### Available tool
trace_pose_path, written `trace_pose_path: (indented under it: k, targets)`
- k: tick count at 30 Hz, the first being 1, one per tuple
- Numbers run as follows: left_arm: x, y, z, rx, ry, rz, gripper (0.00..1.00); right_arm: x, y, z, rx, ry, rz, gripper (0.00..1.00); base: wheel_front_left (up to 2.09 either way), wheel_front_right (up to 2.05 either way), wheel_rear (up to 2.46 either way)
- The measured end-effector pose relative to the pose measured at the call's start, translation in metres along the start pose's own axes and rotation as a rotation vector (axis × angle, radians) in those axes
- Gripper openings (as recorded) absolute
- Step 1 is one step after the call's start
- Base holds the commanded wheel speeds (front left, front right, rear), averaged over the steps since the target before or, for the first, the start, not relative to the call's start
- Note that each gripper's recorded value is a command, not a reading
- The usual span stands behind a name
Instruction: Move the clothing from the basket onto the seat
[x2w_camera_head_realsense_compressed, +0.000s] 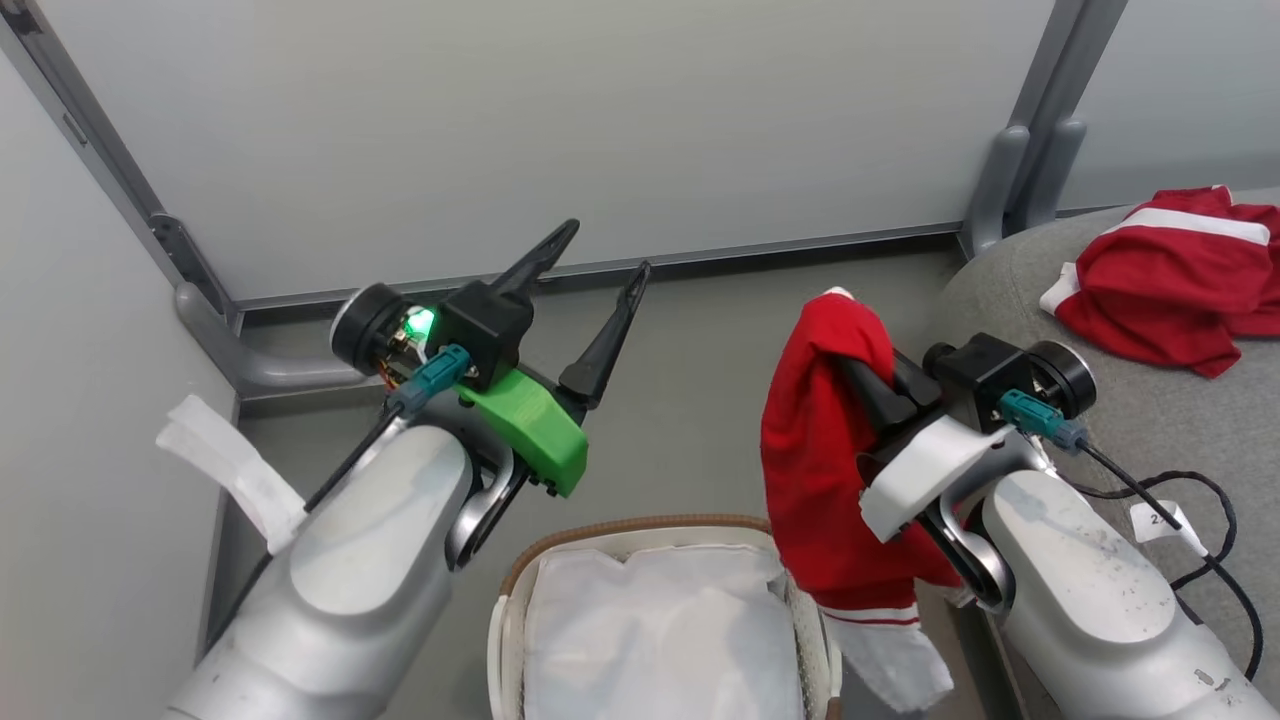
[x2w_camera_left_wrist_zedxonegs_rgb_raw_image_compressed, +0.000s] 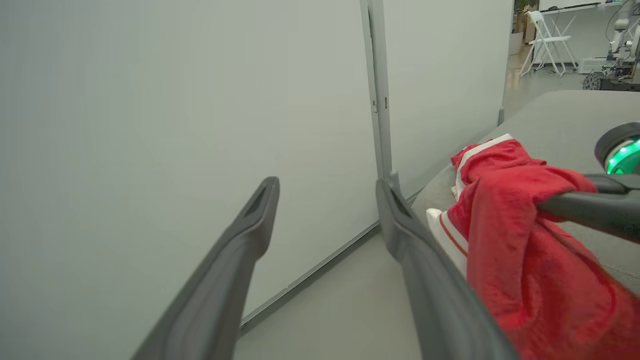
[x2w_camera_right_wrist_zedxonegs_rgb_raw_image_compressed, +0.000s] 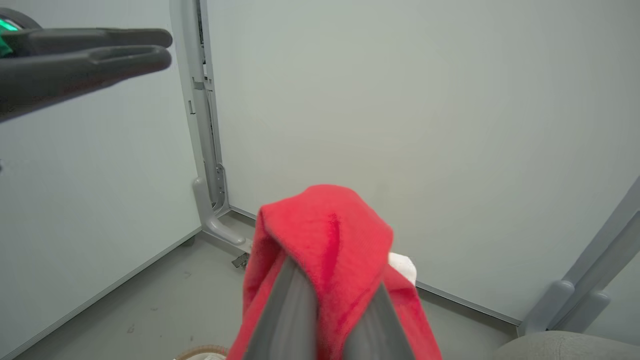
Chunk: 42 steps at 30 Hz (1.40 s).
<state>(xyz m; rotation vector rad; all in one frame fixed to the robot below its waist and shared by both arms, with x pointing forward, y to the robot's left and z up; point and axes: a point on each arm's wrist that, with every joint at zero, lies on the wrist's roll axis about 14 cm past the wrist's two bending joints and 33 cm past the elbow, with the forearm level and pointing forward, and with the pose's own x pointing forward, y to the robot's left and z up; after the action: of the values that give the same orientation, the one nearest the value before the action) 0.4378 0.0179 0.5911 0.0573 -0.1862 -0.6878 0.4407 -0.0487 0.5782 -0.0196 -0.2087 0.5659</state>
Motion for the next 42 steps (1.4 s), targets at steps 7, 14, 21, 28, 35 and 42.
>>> trace_pose_path:
  k: [7, 14, 21, 28, 35, 42]
  targets:
    - [-0.021, -0.022, -0.034, -0.109, 0.044, 0.025, 1.0, -0.008, -0.012, -0.004, 0.008, 0.002, -0.048, 0.0, 0.0, 0.0, 0.0]
    - [-0.034, -0.034, -0.048, -0.172, 0.055, 0.062, 1.0, -0.011, -0.021, -0.004, 0.007, 0.0, -0.077, 0.0, 0.0, 0.0, 0.0]
    - [-0.044, -0.044, -0.056, -0.221, 0.063, 0.095, 1.0, -0.015, -0.026, -0.001, 0.003, -0.007, -0.099, 0.0, 0.0, 0.0, 0.0]
    - [-0.042, -0.056, -0.056, -0.235, 0.057, 0.074, 1.0, -0.026, -0.04, 0.005, -0.018, -0.02, -0.146, 0.0, 0.0, 0.0, 0.0]
    - [-0.03, -0.075, -0.055, -0.254, 0.047, 0.019, 1.0, -0.052, -0.071, 0.013, -0.07, -0.02, -0.234, 0.0, 0.0, 0.0, 0.0]
    - [-0.01, -0.108, -0.061, -0.279, 0.06, -0.094, 1.0, -0.084, -0.11, 0.027, -0.122, -0.029, -0.356, 0.0, 0.0, 0.0, 0.0]
